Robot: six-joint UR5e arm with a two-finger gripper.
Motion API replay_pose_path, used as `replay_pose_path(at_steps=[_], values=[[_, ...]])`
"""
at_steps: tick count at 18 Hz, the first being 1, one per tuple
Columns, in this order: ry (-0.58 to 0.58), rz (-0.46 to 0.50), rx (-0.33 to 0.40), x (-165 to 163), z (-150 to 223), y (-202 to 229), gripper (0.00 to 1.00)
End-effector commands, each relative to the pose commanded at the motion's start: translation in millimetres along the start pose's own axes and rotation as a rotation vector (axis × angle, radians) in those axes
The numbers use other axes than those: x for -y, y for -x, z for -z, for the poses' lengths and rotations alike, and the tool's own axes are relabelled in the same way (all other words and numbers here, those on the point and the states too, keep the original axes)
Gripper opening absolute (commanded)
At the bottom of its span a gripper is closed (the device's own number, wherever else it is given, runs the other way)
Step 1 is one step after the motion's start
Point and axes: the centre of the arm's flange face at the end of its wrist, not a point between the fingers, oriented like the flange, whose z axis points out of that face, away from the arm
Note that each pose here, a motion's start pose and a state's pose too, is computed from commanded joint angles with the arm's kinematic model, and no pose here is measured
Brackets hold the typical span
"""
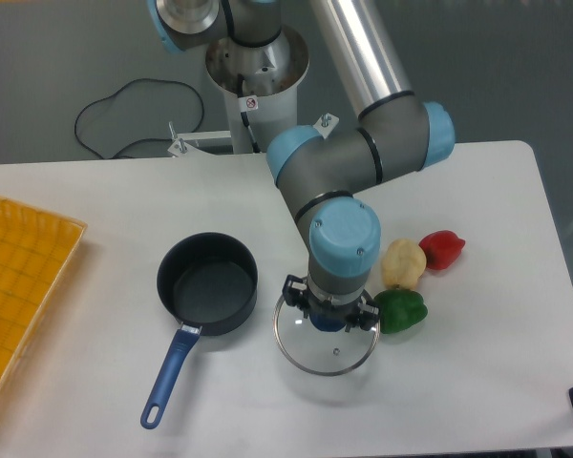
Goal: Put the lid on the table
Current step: 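Lower the held glass lid onto the table beside the peppers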
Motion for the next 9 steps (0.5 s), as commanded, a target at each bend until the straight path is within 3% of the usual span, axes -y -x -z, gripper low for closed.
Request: replay_pose_path(at_steps=[9], values=[[-0.005,-0.008,-0.008,10.8,-15.5,-4.3,0.52]])
